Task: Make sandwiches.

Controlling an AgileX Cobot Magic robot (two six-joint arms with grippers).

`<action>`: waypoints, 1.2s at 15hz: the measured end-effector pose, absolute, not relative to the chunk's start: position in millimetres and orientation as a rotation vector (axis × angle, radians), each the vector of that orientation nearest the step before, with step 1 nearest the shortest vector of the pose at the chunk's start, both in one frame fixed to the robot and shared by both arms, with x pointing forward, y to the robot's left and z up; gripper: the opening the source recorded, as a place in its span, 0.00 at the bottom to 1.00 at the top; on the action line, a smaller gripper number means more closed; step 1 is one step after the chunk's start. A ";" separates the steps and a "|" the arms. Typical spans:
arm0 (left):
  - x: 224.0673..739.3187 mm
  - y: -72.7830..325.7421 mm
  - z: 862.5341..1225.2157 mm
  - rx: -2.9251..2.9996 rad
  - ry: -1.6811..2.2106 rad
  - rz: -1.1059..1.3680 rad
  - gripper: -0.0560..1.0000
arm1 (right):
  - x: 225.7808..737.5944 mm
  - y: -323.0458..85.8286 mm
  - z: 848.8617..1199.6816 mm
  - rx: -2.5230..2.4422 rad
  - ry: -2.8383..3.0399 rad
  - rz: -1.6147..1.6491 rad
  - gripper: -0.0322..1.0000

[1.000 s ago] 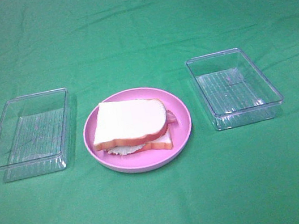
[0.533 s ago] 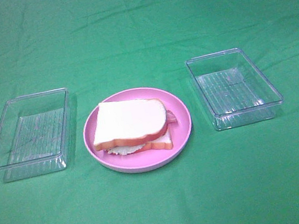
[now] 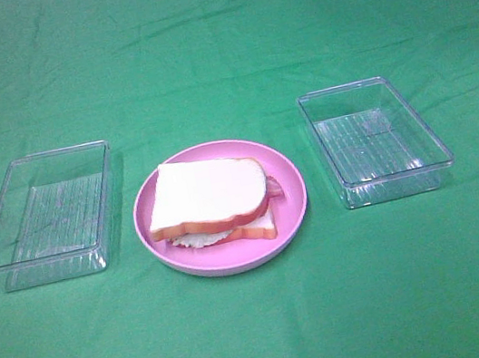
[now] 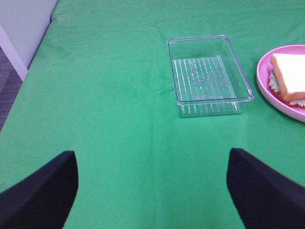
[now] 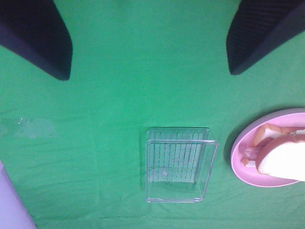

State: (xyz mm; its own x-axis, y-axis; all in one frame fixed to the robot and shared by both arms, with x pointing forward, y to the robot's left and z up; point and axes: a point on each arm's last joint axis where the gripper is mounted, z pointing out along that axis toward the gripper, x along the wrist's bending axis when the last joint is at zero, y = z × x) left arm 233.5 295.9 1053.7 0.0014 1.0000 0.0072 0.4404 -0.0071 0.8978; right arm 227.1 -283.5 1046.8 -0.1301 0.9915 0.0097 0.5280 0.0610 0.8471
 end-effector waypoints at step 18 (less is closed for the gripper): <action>233.5 294.9 1053.7 1.558 1.516 0.962 0.81 | 227.1 -283.5 1046.8 1.524 1.728 0.966 0.83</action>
State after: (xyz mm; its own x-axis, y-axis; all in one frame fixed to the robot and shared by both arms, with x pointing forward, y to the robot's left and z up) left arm 233.5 294.9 1053.7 0.0179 0.9997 0.0153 0.4395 -0.0216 0.8980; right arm 227.1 -283.5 1046.8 -0.1301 0.9915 0.0097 0.5280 0.0610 0.8471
